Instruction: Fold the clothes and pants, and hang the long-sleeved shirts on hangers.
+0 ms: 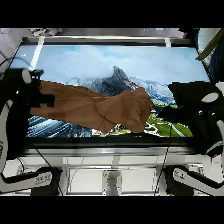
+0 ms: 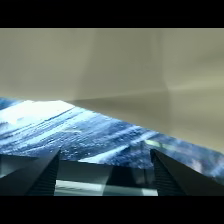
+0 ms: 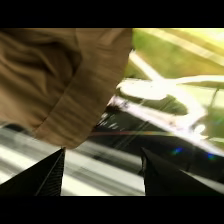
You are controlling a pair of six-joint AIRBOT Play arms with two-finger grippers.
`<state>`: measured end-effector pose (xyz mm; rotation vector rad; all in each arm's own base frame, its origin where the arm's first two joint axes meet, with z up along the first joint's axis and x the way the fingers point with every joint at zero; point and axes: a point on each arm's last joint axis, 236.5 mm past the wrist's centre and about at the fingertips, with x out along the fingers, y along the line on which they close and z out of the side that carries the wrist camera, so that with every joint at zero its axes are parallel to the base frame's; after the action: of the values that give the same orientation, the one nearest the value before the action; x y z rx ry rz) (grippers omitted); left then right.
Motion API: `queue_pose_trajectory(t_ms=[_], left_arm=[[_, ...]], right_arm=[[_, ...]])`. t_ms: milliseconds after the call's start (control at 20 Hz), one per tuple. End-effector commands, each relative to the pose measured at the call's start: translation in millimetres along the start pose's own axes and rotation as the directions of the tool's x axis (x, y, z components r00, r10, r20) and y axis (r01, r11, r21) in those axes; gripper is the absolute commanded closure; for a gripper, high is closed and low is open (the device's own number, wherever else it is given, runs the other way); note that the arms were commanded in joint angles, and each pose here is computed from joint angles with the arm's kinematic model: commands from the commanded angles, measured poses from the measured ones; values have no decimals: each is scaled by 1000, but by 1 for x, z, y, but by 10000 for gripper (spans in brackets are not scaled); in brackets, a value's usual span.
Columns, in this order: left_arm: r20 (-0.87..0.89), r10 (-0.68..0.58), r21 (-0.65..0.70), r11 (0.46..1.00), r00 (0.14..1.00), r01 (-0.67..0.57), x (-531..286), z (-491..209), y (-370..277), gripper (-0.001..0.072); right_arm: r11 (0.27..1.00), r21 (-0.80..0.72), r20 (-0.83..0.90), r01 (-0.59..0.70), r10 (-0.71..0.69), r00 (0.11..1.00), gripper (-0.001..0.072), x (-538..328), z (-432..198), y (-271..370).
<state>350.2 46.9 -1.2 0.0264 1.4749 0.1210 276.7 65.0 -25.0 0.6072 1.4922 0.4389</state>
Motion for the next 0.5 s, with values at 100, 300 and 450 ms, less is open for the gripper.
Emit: queue_pose_trajectory(t_ms=[100, 300, 450], left_arm=[[106, 14, -168, 986, 994, 4, 26, -24, 36, 68], [104, 19, -220, 976, 994, 5, 27, -27, 51, 68], [107, 19, -222, 975, 994, 5, 28, -26, 52, 68]], right_arm=[[990, 20, 12, -142, 141, 990, 178, 70, -19, 38], [992, -79, 32, -97, 100, 994, 178, 98, -17, 57], [990, -116, 13, -84, 86, 996, 177, 108, -23, 64]])
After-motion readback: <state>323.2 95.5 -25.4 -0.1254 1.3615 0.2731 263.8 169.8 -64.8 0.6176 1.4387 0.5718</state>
